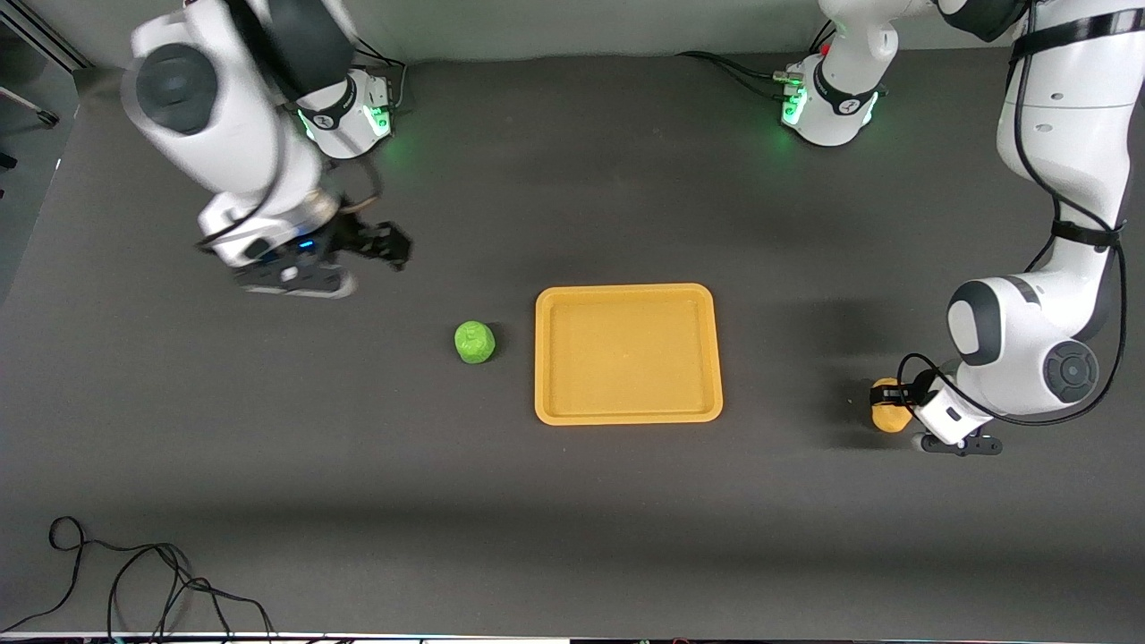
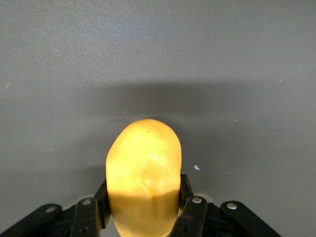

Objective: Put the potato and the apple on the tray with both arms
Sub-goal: 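Carry the potato onto the tray while the right gripper reaches the apple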

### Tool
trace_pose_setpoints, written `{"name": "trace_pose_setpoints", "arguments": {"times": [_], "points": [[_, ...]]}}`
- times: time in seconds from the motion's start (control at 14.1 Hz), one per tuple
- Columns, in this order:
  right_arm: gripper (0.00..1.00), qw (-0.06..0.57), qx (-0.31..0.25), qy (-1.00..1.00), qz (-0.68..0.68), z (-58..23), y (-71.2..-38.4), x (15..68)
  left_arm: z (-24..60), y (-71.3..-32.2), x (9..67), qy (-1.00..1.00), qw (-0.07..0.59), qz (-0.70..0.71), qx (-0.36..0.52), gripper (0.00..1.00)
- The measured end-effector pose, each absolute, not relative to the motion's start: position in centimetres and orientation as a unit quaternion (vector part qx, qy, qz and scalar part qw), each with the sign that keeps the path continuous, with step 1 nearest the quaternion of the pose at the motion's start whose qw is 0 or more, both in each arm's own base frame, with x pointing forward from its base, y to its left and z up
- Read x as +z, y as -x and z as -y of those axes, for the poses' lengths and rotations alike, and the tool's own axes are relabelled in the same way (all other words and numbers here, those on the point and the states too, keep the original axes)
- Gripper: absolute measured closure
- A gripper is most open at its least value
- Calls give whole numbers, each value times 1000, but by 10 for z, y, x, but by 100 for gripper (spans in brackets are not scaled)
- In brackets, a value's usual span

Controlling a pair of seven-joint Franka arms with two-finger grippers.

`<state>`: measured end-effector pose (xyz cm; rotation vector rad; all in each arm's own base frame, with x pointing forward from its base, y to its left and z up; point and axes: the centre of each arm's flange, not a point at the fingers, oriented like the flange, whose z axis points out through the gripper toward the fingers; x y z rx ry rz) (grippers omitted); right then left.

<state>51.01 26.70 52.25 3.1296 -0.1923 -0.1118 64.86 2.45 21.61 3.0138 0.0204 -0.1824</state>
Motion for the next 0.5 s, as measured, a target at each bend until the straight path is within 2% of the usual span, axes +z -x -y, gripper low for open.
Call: {"name": "trace_pose_setpoints", "arguments": {"times": [0.28, 0.5], "points": [[0, -8, -19, -998, 64, -267, -495, 500, 59, -656, 270, -992, 63, -59, -96, 44], [0, -15, -7, -998, 65, -263, -486, 466, 167, -634, 282, -991, 48, -31, -118, 44]]}}
